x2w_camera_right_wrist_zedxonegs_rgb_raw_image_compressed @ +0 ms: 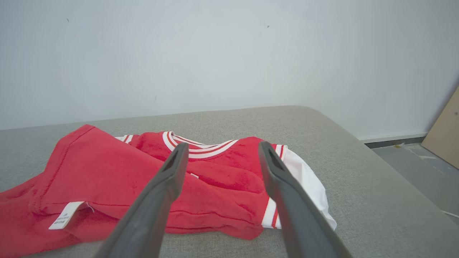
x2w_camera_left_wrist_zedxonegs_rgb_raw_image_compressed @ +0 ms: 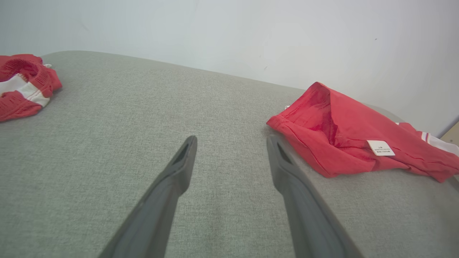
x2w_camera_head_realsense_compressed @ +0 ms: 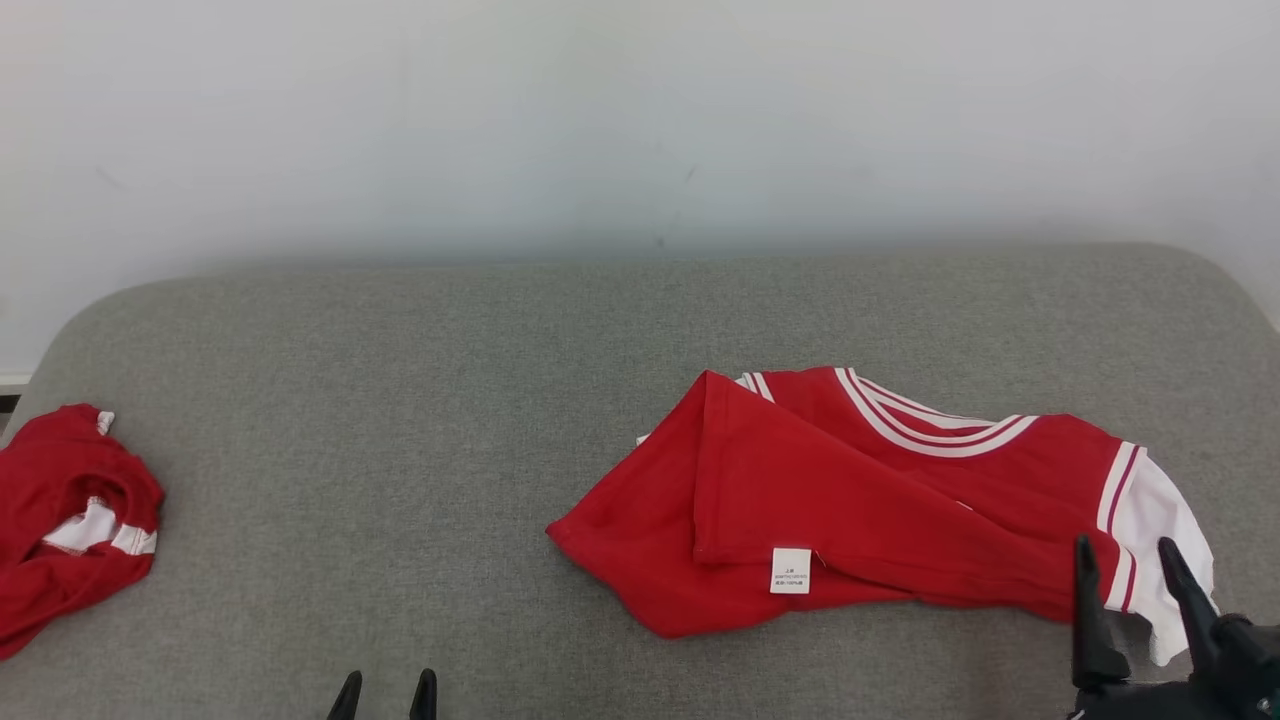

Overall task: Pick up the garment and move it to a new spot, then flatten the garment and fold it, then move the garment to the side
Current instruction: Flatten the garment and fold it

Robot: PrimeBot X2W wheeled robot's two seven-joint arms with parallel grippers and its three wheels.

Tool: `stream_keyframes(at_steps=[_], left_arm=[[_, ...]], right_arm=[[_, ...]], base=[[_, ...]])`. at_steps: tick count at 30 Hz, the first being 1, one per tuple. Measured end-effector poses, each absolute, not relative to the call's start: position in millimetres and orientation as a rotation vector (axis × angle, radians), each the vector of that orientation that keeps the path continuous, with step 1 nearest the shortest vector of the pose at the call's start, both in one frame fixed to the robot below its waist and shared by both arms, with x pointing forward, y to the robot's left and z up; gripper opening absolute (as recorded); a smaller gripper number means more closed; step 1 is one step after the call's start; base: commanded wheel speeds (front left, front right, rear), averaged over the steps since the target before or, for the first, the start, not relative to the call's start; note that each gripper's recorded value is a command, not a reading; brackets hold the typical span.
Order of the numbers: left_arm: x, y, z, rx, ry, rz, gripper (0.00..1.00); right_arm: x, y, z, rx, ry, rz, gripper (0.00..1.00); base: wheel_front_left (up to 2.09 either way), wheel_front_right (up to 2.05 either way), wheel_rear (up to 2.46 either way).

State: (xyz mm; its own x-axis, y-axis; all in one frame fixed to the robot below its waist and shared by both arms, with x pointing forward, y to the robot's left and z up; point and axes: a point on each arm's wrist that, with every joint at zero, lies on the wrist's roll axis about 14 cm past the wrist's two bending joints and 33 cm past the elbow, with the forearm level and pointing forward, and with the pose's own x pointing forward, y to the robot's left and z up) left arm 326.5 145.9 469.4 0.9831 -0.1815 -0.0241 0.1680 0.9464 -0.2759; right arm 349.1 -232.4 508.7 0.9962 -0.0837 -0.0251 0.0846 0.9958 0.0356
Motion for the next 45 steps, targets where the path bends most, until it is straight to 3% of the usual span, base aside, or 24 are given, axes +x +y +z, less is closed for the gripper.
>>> stream_keyframes(at_steps=[9,23,35,45], left_arm=[[329,140,473,-0.276,0.039,-0.2,1.0],[353,110,486,-0.265,0.013,-0.305,1.0],[402,-9,479,-0.256,0.248,-0.634,1.0],[418,-45,437,-0.218,0.462,-0.674,1.0]], right_arm=[[327,-190,531,-0.055,-0.104,0.062,1.0],[309,-201,518,-0.057,-0.072,0.042,1.0],[300,-211,507,-0.026,-0.036,-0.008,1.0],[290,-231,497,-0.008,-0.01,-0.1,1.0]], base=[[0.0,0.0,0.0],[0.0,0.0,0.0],[0.0,0.0,0.0],[0.0,0.0,0.0]])
